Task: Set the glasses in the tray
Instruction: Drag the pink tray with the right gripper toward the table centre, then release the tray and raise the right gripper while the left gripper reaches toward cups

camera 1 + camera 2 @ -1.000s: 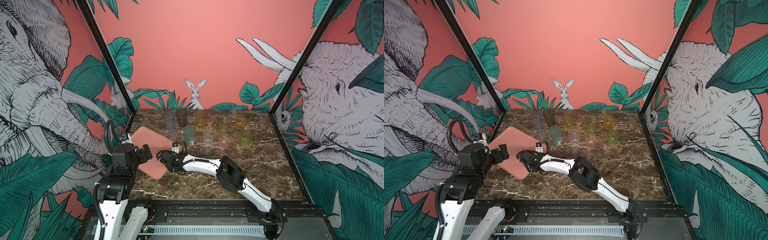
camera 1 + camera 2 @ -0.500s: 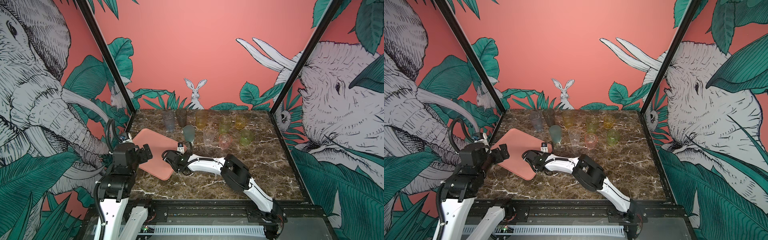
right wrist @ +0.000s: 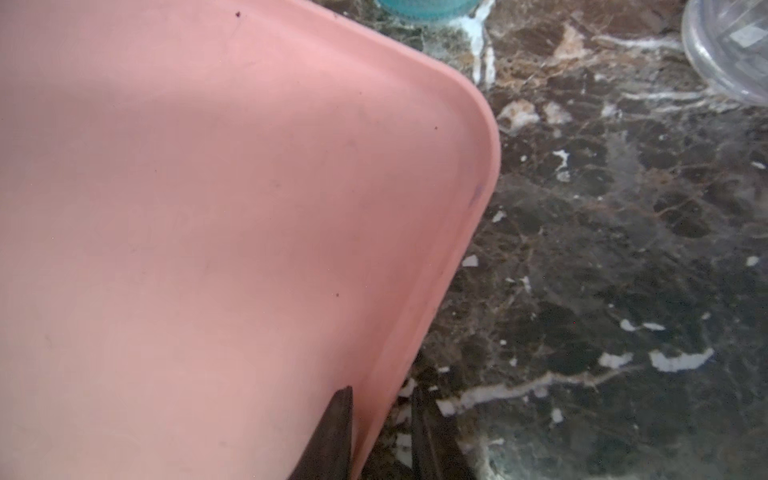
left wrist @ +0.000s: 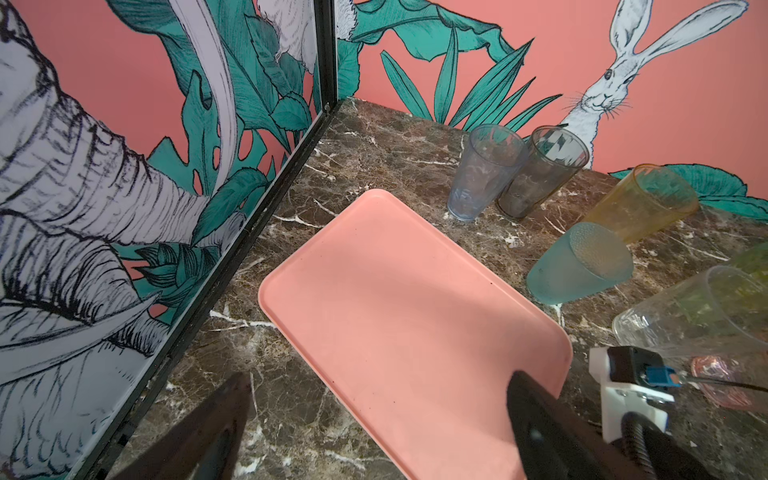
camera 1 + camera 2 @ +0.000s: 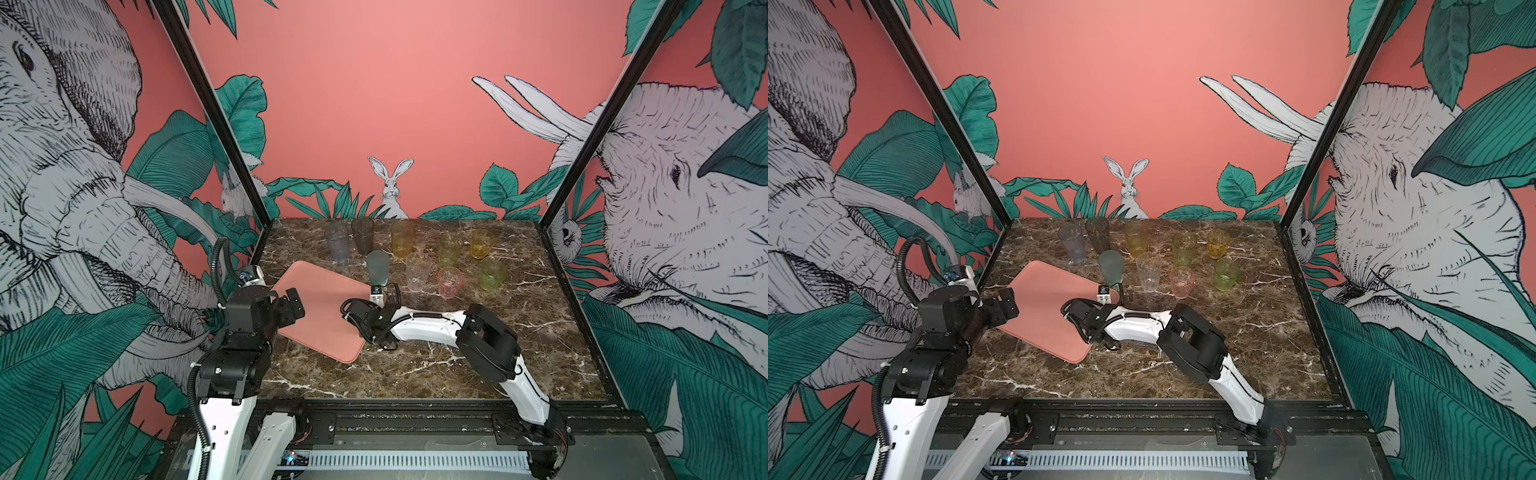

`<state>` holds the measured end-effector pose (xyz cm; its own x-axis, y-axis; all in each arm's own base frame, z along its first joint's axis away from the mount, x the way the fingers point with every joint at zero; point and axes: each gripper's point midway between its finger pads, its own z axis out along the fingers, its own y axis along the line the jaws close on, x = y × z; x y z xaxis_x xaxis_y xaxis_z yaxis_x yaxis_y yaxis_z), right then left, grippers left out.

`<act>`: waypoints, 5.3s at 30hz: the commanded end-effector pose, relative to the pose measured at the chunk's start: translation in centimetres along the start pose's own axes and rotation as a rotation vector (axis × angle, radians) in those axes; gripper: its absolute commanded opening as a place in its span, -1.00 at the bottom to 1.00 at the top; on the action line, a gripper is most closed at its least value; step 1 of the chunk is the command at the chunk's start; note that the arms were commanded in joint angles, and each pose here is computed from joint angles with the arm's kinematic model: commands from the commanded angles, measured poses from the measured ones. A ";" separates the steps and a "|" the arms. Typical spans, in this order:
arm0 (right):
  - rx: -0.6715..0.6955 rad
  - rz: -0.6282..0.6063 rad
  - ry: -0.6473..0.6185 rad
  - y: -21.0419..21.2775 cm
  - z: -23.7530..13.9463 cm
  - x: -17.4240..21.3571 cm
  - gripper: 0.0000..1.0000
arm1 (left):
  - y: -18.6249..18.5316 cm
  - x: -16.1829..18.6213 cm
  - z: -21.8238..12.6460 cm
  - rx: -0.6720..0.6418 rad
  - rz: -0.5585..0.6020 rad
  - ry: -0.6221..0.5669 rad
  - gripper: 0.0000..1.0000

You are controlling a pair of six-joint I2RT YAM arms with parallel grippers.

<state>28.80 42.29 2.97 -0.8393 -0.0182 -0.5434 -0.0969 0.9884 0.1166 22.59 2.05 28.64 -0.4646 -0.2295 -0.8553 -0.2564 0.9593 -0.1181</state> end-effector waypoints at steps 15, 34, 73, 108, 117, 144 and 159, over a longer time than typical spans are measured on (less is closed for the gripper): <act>0.050 -0.071 0.143 -6.2 -0.6 3.0 -0.71 | -0.3 -0.3 -1.3 0.035 -0.022 -0.018 0.89; 0.182 -0.110 0.127 -13.5 -2.7 3.0 -0.85 | -0.6 -0.2 -0.8 0.049 -0.033 -0.018 0.89; 0.228 -0.141 0.219 -30.0 -6.2 2.0 -1.00 | -2.2 0.3 1.4 0.107 -0.079 0.009 0.89; 0.199 -0.068 0.271 -31.2 -5.8 2.8 -0.66 | -2.9 0.4 2.5 0.127 -0.091 0.033 0.89; 0.168 -0.050 0.203 -30.7 -8.3 0.9 -0.26 | -3.4 0.9 2.9 0.139 -0.087 0.085 0.86; -0.292 -0.095 -0.475 -22.6 -21.3 -13.6 0.64 | -7.5 -0.9 6.2 0.210 -0.063 0.310 0.88; -0.319 -0.124 -0.635 -21.5 -18.8 -15.6 0.73 | -9.8 -1.4 15.3 0.176 -0.058 0.372 0.87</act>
<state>33.48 18.13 23.71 -0.4232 0.0392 -0.9052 -0.3778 0.9004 0.2157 36.88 -4.27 21.97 -0.7724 -0.2930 -0.5636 -0.1732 0.9508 -0.2569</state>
